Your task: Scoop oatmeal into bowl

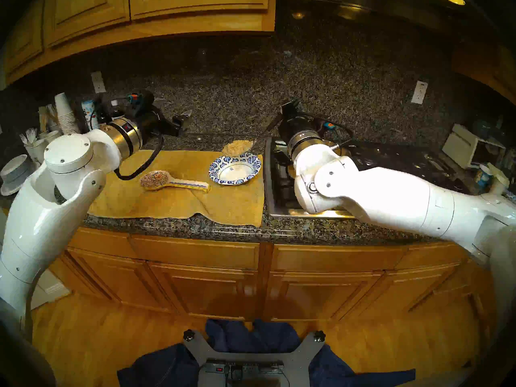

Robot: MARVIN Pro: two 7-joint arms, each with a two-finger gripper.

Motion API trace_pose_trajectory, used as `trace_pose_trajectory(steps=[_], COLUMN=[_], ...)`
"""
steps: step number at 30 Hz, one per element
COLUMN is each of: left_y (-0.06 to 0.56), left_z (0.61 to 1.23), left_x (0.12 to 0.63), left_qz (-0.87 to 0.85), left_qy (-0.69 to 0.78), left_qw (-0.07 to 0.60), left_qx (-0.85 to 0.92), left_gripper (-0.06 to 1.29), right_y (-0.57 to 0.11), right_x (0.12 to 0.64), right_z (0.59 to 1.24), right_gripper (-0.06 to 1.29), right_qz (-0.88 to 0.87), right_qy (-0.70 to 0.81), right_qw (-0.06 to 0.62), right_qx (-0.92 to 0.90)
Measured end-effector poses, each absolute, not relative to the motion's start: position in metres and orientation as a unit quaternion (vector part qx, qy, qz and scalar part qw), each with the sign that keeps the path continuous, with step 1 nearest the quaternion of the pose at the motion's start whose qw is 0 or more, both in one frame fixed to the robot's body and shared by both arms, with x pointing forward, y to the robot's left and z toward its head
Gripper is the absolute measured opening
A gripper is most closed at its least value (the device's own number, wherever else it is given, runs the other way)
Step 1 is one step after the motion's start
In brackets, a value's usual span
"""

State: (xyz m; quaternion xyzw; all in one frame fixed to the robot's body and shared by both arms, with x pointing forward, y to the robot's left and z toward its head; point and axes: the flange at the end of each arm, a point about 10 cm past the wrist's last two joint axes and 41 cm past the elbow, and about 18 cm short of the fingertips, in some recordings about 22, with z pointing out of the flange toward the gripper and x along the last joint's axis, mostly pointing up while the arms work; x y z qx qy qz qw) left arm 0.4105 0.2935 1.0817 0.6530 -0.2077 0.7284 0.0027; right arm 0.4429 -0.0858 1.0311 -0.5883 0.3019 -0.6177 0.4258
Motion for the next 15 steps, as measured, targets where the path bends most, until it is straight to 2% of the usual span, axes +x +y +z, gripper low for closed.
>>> trace_pose_trajectory(steps=[15], left_y=[0.293], left_z=[1.082], left_x=[0.41], left_qz=[0.729], left_qy=[-0.208], left_qw=[0.003], left_qx=[0.653], left_gripper=[1.23], right_y=[-0.085], right_x=[0.458], right_z=[1.013], right_gripper=[-0.03], right_qz=[-0.66], right_qy=[0.285], right_qw=[0.361], right_qx=[-0.594])
